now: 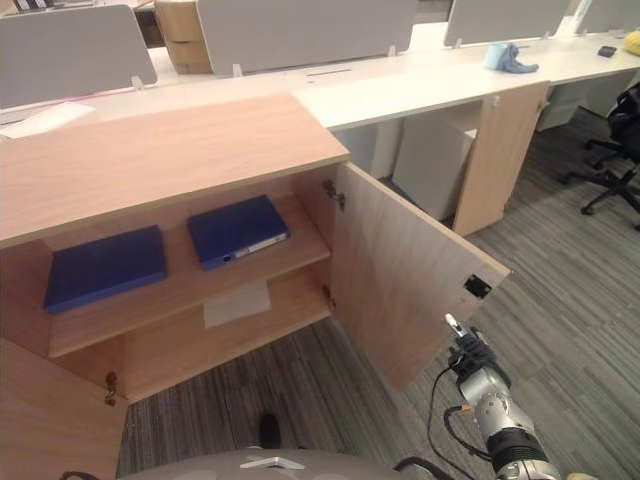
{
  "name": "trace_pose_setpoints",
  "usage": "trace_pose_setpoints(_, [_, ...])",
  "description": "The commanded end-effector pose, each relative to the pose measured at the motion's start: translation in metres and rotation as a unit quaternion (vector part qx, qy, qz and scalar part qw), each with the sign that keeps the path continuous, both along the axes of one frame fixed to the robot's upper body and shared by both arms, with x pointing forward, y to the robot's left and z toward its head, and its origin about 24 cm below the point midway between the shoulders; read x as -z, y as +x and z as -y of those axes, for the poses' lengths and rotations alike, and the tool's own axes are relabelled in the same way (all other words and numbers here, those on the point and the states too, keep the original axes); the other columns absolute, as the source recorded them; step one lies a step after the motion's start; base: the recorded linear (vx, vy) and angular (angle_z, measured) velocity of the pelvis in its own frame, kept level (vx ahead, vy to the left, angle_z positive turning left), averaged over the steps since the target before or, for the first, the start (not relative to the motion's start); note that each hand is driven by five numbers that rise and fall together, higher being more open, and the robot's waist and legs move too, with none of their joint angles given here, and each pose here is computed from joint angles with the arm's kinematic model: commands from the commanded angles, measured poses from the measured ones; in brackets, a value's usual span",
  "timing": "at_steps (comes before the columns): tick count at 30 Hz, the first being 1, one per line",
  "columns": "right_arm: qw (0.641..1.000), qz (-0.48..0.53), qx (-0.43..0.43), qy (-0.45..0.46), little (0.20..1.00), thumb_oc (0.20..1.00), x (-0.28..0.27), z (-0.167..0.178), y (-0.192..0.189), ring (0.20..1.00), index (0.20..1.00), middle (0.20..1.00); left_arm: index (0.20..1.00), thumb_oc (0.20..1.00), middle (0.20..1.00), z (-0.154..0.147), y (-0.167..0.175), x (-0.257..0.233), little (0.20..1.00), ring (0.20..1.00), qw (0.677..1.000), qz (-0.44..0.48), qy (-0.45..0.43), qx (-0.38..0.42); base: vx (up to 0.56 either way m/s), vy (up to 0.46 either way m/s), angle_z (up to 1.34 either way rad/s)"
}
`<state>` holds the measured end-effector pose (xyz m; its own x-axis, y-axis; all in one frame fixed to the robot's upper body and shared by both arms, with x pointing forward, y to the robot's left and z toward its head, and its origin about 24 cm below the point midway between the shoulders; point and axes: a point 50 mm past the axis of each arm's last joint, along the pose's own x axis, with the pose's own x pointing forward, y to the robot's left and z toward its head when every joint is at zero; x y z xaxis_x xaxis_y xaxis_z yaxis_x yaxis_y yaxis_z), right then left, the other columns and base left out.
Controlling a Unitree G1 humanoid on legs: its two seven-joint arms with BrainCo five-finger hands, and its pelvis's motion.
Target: Put the empty folder in the office cabinet
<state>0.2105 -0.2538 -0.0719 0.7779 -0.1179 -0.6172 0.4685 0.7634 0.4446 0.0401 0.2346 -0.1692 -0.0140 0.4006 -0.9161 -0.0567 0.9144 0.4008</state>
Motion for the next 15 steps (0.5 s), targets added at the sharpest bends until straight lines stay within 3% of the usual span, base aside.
trace_pose_setpoints(1, [0.989,0.091,-0.115,-0.028,1.0,1.0,-0.036,-0.003,0.034,1.0,1.0,1.0,1.0,1.0,1.0,-0.023,0.013,-0.007,1.0,1.0,0.999,0.017,0.044,-0.007,-0.07,-0.042,-0.12])
trace_pose_setpoints(9, [0.953,0.104,-0.285,0.001,1.0,1.0,-0.041,-0.041,0.043,1.0,1.0,1.0,1.0,1.0,1.0,-0.022,0.001,-0.006,1.0,1.0,0.999,-0.015,0.039,-0.003,-0.08,0.047,-0.12])
trace_pose_setpoints(12, [0.882,0.106,-0.453,0.075,1.0,1.0,-0.037,-0.087,0.026,1.0,1.0,1.0,1.0,1.0,1.0,-0.032,0.007,-0.01,1.0,1.0,0.999,-0.005,0.045,0.013,-0.06,0.045,0.24])
trace_pose_setpoints(14, [0.853,0.104,-0.504,0.089,1.0,1.0,-0.038,-0.102,0.02,1.0,1.0,1.0,1.0,1.0,1.0,-0.034,0.009,-0.011,1.0,1.0,0.999,-0.005,0.045,0.017,-0.02,0.029,0.16])
trace_pose_setpoints(15, [0.815,0.099,-0.561,0.107,1.0,1.0,-0.04,-0.119,0.012,1.0,1.0,1.0,1.0,1.0,1.0,-0.036,0.012,-0.012,1.0,1.0,0.999,-0.006,0.045,0.026,-0.03,0.036,0.05])
